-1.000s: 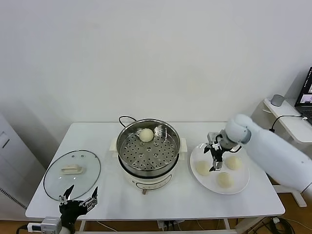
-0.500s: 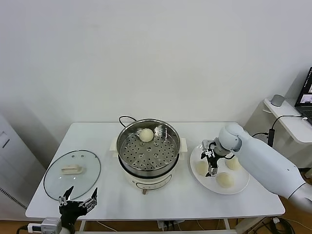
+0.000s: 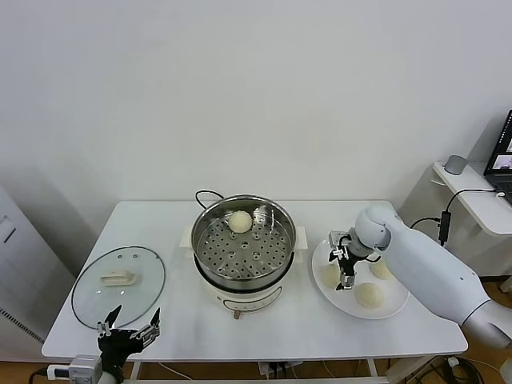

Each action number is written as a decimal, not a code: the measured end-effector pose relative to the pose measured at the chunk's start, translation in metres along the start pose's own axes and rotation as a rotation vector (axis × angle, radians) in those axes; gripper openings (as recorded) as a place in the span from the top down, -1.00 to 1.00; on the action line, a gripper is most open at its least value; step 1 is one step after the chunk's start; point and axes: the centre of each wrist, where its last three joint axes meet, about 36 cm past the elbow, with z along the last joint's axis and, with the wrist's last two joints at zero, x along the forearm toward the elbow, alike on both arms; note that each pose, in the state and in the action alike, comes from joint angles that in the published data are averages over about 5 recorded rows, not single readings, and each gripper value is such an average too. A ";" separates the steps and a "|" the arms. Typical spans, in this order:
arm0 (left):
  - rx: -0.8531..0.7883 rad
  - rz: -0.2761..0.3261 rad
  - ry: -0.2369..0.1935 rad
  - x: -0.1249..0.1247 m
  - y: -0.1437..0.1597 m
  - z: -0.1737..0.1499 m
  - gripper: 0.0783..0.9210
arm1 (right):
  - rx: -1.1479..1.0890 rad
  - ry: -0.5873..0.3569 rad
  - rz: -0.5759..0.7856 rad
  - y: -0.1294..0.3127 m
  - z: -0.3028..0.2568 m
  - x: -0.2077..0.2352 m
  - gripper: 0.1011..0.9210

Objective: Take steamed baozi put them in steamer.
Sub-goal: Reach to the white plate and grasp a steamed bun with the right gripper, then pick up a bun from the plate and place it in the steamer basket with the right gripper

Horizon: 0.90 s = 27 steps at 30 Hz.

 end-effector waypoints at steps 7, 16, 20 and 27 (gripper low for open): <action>0.002 0.001 0.001 -0.002 0.000 0.001 -0.77 | -0.005 0.000 -0.002 -0.001 -0.001 -0.004 -0.65; 0.003 0.002 0.004 -0.004 0.000 0.002 -0.77 | -0.012 0.002 0.000 -0.003 0.003 0.002 -0.13; 0.005 0.004 0.003 -0.006 -0.001 0.002 -0.77 | -0.015 0.006 0.004 -0.005 0.006 0.011 -0.08; 0.011 0.004 0.001 -0.009 0.000 0.001 -0.77 | -0.016 0.007 0.034 -0.023 0.005 0.063 -0.08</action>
